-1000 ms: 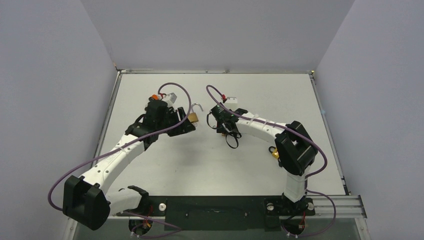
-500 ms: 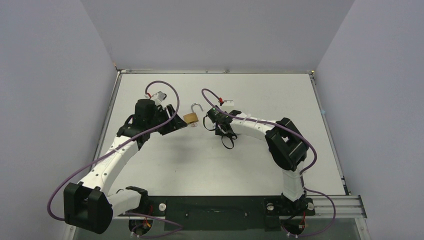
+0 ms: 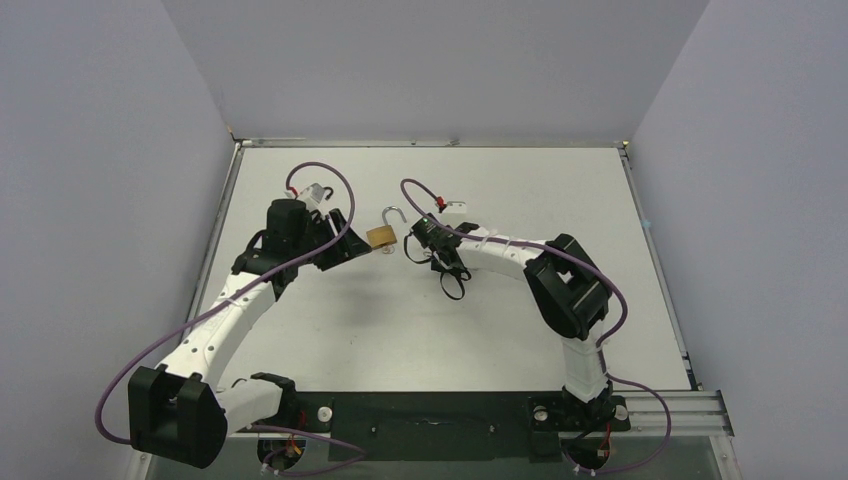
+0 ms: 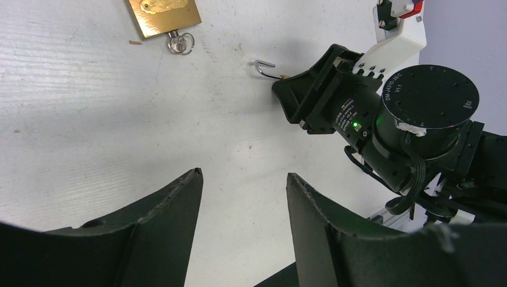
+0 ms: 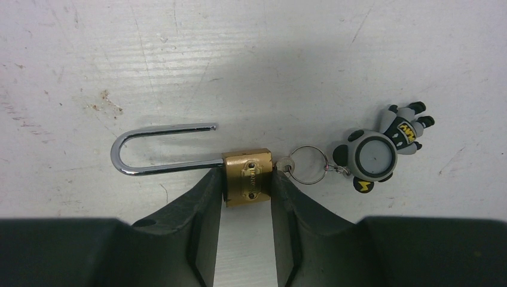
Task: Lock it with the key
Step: Pick up the lock from the center of the board.
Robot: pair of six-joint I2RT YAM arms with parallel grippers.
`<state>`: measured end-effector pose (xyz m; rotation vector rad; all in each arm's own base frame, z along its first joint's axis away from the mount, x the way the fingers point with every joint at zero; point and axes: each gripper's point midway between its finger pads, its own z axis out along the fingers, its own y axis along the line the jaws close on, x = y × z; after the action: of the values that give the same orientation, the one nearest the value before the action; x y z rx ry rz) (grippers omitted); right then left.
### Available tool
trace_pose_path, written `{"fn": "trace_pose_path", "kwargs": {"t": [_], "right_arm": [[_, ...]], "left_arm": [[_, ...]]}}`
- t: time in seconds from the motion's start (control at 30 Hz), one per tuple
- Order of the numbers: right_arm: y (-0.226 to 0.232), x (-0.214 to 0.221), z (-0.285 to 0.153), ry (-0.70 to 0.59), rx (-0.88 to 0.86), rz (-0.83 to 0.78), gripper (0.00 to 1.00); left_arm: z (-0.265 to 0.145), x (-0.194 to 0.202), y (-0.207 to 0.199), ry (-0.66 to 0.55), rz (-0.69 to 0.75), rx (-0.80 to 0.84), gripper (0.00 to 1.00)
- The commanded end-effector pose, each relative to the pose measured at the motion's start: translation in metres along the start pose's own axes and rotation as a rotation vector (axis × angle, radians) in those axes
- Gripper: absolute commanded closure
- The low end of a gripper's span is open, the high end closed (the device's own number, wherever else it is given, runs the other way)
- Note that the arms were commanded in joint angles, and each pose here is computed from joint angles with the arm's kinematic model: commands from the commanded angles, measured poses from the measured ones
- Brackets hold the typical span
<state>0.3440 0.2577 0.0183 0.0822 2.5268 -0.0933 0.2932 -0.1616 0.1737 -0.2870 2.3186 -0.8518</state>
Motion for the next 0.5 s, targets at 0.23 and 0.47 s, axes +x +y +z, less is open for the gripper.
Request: {"fn": "trace_pose_path", "kwargs": {"t": [0.23, 0.47], "right_arm": [[-0.01, -0.032, -0.059, -0.15, -0.141, -0.002, 1.0], [-0.019, -0.048, -0.132, -0.211, -0.334, -0.055, 1.0]], "left_arm": [[0.012, 0.021, -0.053, 0.054, 0.226, 0.231, 0.49], [-0.001, 0.021, -0.113, -0.032, 0.495, 0.387, 0.49]]}}
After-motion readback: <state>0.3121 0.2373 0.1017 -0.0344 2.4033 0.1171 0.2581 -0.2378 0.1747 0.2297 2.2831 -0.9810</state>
